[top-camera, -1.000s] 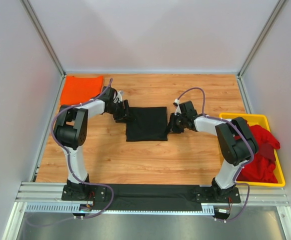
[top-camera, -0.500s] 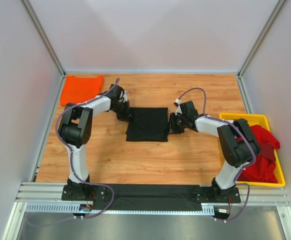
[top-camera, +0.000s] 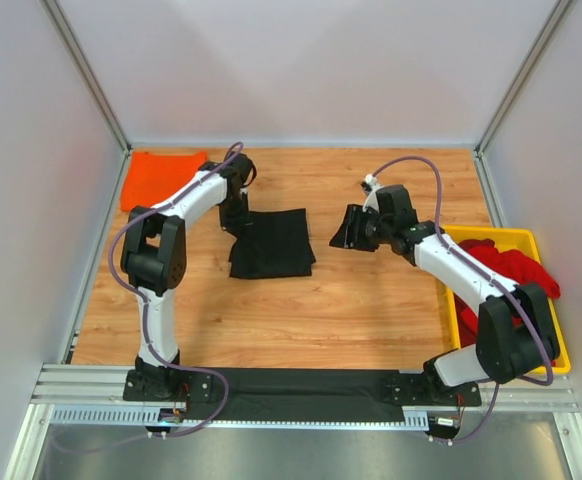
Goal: Fold and stack the t-shirts
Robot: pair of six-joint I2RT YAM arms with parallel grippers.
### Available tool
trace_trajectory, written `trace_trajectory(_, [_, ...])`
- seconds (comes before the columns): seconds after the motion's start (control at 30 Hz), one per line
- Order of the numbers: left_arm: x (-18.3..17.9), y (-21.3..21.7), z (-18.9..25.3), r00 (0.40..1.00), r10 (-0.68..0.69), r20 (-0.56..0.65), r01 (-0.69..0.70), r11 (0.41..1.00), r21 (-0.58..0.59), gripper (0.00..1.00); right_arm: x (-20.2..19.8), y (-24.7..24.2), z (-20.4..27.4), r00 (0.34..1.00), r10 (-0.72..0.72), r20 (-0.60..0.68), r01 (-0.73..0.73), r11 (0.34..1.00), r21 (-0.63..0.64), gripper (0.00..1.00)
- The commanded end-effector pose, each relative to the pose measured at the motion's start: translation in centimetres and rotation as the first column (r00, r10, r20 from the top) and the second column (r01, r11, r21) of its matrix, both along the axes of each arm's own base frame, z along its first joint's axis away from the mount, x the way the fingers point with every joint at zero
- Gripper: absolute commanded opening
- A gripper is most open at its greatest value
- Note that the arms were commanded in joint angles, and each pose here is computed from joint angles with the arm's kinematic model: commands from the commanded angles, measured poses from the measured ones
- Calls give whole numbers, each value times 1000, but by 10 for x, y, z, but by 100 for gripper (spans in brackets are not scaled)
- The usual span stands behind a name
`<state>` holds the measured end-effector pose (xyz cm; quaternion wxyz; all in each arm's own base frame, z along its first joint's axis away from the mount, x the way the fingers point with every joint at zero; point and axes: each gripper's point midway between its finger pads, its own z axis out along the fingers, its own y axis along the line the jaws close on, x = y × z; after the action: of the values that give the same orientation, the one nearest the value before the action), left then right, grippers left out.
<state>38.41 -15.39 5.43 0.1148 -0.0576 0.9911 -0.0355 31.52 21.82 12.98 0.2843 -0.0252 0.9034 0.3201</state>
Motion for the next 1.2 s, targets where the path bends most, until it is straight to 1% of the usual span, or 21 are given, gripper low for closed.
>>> trace_trajectory(0.0, [13, 18, 30, 997, 30, 66, -38, 991, 127, 0, 3, -1, 34, 997, -4, 73, 4, 1000, 0, 48])
trace_trajectory(0.03, [13, 24, 33, 998, 25, 54, -33, 987, 159, 0, 2, -1, 37, 997, -2, 78, 1, 1000, 4, 48])
trace_trajectory(0.07, [28, 24, 40, 997, 6, 76, -20, 984, 176, 0, 2, -1, 45, 995, 0, 95, -1, 1000, 14, 48])
trace_trajectory(0.13, [38, 31, 46, 997, -18, 79, 0, 975, 222, 0, 1, -1, 49, 994, 3, 108, -5, 1000, 18, 48])
trace_trajectory(0.17, [51, 33, 53, 994, -43, 104, 17, 971, 240, 0, 0, 0, 51, 993, 5, 114, -7, 1000, 18, 48])
trace_trajectory(0.23, [58, 47, 62, 993, -44, 110, 10, 956, 294, 0, 1, -3, 55, 992, 3, 126, -5, 1000, 11, 48])
trace_trajectory(0.27, [70, 55, 70, 990, -30, 141, -13, 955, 297, 0, 1, -3, 55, 992, 4, 128, -5, 1000, 9, 48])
trace_trajectory(0.37, [88, 76, 86, 982, -5, 188, -52, 954, 296, 0, 5, -4, 59, 989, 5, 147, -5, 1000, 0, 48])
trace_trajectory(0.5, [111, 100, 106, 965, -12, 263, -68, 954, 292, 0, 11, -2, 61, 986, 17, 163, -15, 1000, -12, 48])
trace_trajectory(0.6, [128, 122, 129, 937, -4, 350, -104, 951, 290, 0, 18, -1, 59, 984, 35, 173, -29, 999, -32, 48])
trace_trajectory(0.63, [130, 123, 131, 933, -11, 360, -103, 950, 296, 0, 20, -2, 59, 984, 35, 173, -28, 999, -40, 48])
trace_trajectory(0.73, [140, 151, 151, 907, 19, 421, -156, 943, 293, 0, 21, -4, 57, 986, 31, 165, -21, 998, -58, 48])
trace_trajectory(0.8, [149, 160, 160, 886, 28, 463, -170, 948, 269, 0, 22, -4, 59, 984, 32, 173, -22, 998, -57, 48])
trace_trajectory(0.9, [158, 196, 160, 876, 42, 481, -201, 937, 285, 0, 22, -6, 60, 983, 30, 181, -18, 997, -73, 48])
trace_trajectory(0.93, [160, 220, 156, 872, 78, 484, -234, 934, 269, 0, 23, -8, 59, 983, 25, 181, -11, 997, -80, 48])
trace_trajectory(0.97, [165, 223, 151, 869, 77, 489, -211, 951, 225, 0, 23, -8, 59, 983, 25, 183, -10, 996, -83, 48])
trace_trajectory(1.0, [176, 231, 151, 848, 81, 524, -215, 956, 201, 0, 23, -9, 60, 982, 23, 185, -8, 996, -84, 48])
trace_trajectory(1.03, [180, 245, 136, 854, 98, 511, -225, 955, 192, 0, 24, -9, 59, 983, 20, 185, -4, 996, -85, 48])
trace_trajectory(1.1, [191, 257, 129, 850, 74, 522, -210, 955, 207, 0, 27, -8, 57, 984, 19, 176, -4, 996, -87, 48])
trace_trajectory(1.13, [196, 265, 117, 855, 76, 513, -211, 955, 210, 0, 27, -7, 56, 985, 22, 170, -7, 996, -88, 48])
trace_trajectory(1.17, [200, 268, 112, 852, 80, 517, -205, 960, 189, 0, 28, -7, 55, 986, 23, 165, -7, 996, -92, 48])
